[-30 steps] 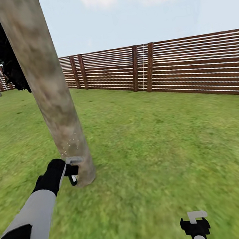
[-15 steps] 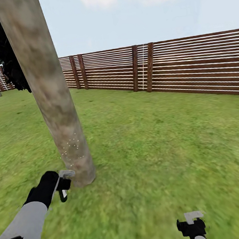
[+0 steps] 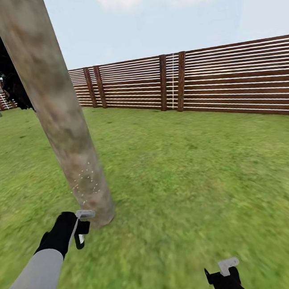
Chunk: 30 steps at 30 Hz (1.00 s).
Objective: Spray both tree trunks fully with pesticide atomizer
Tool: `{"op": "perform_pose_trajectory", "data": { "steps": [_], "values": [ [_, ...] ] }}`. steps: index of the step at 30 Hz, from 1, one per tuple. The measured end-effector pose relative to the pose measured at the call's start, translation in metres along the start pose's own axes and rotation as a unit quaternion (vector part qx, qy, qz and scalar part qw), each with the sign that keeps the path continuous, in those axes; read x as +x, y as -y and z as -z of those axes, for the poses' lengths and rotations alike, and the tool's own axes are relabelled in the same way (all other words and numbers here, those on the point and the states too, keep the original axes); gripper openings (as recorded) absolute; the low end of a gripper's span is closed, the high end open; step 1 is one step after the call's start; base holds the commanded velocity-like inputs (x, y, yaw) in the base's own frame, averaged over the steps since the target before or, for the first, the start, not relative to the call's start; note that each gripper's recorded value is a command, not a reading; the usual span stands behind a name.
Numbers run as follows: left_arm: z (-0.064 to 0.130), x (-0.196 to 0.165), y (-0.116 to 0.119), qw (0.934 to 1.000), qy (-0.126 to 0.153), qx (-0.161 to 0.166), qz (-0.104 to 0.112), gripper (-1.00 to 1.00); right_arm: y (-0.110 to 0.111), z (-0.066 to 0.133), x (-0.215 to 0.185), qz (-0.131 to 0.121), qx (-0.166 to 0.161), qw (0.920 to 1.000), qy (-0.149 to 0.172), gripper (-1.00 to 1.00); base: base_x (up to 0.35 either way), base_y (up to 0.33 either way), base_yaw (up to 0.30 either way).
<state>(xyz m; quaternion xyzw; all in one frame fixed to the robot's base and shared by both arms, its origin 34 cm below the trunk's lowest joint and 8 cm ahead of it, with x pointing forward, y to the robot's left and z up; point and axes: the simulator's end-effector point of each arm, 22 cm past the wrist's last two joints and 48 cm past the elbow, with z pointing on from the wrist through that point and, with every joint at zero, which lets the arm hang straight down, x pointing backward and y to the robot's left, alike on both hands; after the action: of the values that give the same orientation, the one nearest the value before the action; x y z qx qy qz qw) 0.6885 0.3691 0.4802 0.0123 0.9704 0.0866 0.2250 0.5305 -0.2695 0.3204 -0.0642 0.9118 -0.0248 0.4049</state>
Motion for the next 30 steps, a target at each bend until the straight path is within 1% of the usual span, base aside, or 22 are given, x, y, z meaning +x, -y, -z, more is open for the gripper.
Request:
{"op": "perform_pose_trajectory", "data": {
  "steps": [2,4,7,8,11,12,13,14,16,18,21,30],
  "values": [
    [-0.001,0.002,0.001,1.0,-0.001,0.002,0.002,-1.0,0.0,0.0,0.0,0.0,0.0,1.0,0.0,1.0,0.233,-0.159,0.0],
    [-0.007,0.021,0.003,0.9999,-0.014,0.003,0.001,-1.0,0.001,0.0,0.0,0.0,0.001,1.0,0.0,1.0,0.239,-0.165,0.0],
    [-0.01,0.032,0.0,0.9998,-0.021,0.0,0.0,-1.0,0.001,0.0,0.0,0.0,0.001,1.0,0.0,1.0,0.181,-0.124,0.017],
    [-0.011,0.032,-0.001,0.9998,-0.018,0.0,0.0,-1.0,0.001,0.0,0.0,0.0,0.001,1.0,0.0,1.0,0.047,-0.031,0.145],
    [-0.011,0.019,-0.004,0.9999,0.014,-0.003,-0.004,-1.0,0.001,0.0,0.0,0.0,0.001,1.0,0.0,1.0,0.012,-0.01,0.236],
    [-0.011,0.017,-0.005,0.9999,0.017,-0.003,0.0,-1.0,0.001,0.0,0.0,0.0,0.001,1.0,0.0,1.0,-0.191,-0.002,0.27],
    [-0.011,0.016,-0.008,0.9997,0.022,-0.002,0.015,-1.0,0.0,0.0,0.0,0.0,0.001,1.0,0.0,1.0,-0.232,-0.001,0.274],
    [-0.012,0.017,-0.008,0.9995,0.022,0.001,0.022,-1.0,0.0,0.0,0.0,0.0,0.001,1.0,0.0,1.0,-0.131,0.0,0.262],
    [-0.013,0.019,-0.005,0.9994,0.021,0.003,0.028,-1.0,0.002,0.0,0.0,0.0,0.002,1.0,0.0,1.0,-0.051,0.0,0.14],
    [-0.014,0.023,0.001,0.9994,0.018,0.008,0.028,-1.0,0.003,0.0,0.0,0.0,0.003,1.0,0.0,1.0,-0.008,-0.009,0.029],
    [-0.015,0.026,0.009,0.9995,0.017,0.012,0.025,-1.0,0.004,0.0,0.0,0.0,0.004,1.0,0.001,1.0,0.069,-0.197,0.005],
    [-0.013,0.021,0.01,0.9993,0.023,0.013,0.026,-1.0,0.003,0.0,0.0,0.001,0.003,1.0,0.0,1.0,0.121,-0.26,0.0]
  ]
}}
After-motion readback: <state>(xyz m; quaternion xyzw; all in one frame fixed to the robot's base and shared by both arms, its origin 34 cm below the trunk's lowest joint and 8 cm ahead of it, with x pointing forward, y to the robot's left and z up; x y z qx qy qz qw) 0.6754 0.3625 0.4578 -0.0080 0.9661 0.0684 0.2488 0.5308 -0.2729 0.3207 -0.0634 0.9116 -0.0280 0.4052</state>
